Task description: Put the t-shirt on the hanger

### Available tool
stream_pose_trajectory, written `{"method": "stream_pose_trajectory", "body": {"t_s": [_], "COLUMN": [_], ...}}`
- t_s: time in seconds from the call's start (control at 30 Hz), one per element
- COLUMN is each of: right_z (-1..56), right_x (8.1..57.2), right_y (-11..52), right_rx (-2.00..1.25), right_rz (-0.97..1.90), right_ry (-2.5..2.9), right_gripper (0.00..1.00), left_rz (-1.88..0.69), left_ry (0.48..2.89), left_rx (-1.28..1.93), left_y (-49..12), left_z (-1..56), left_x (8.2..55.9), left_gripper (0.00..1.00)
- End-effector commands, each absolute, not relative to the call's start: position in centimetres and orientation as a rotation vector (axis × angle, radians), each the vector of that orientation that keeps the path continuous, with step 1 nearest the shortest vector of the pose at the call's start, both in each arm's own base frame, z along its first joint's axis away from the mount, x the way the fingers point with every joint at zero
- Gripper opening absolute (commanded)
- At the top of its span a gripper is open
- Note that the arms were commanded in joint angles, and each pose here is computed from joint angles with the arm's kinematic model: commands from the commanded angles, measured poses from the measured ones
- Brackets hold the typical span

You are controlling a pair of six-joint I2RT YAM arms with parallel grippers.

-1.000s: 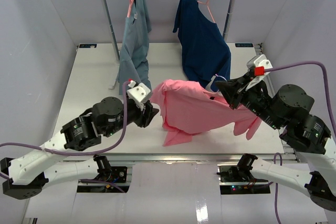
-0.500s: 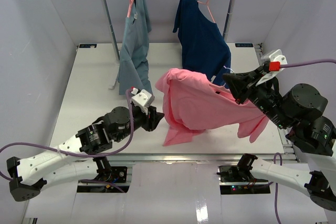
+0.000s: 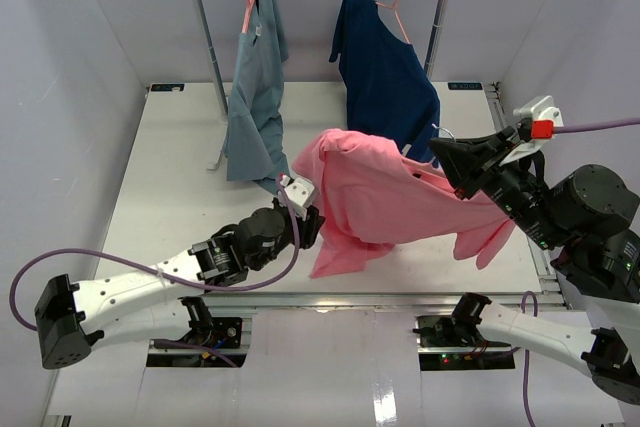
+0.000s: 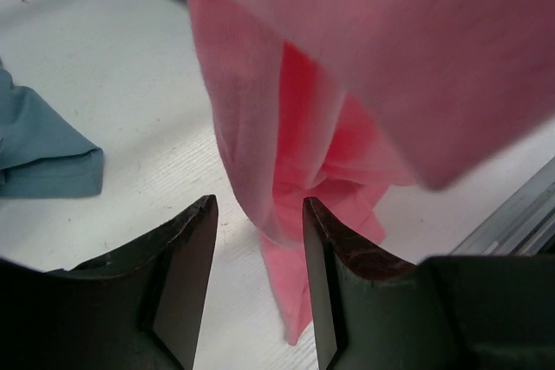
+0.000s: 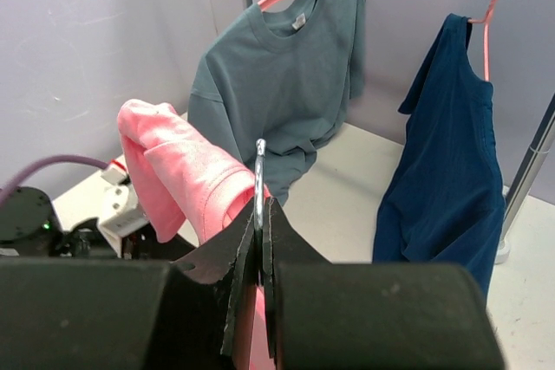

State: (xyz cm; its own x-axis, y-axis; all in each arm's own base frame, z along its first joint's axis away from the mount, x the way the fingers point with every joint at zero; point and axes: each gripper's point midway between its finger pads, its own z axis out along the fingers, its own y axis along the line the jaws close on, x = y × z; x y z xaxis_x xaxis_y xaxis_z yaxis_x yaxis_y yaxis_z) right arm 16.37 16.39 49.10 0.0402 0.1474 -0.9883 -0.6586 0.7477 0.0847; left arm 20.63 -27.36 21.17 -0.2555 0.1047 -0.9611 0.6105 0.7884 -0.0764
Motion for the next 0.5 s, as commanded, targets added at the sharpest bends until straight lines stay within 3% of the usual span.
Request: {"method": "stream_pose_trajectory", "body": {"t_s": [0.0, 0.1, 0.13, 0.47], "right_z": [53.2, 53.2, 53.4, 56.6], "right_x": [15.6, 15.8, 15.9, 16.8], "right_y": [15.4, 15.0, 14.8, 12.0], "right_rx": [-0.362, -0.340, -0.331, -0.221], "right_rz": [0.722, 0.712, 0.705, 0.592], "right_ry": [1.262, 1.252, 1.246, 1.169], "right_gripper": [0.08, 0.08, 0.08, 0.08], "left_rz": [-0.557, -0.547, -0.536, -0.395], "left_ry": [1.727, 1.735, 1.745, 1.896], "left_rx": [0.513, 0.522, 0.522, 0.477], "left_y": [-28.1, -28.1, -27.9, -23.9], "left_z": [21.6, 20.9, 20.6, 14.9], "left_x": [21.2, 21.2, 21.3, 20.6], "left_gripper": [0.43, 0.06, 0.00, 0.00]}}
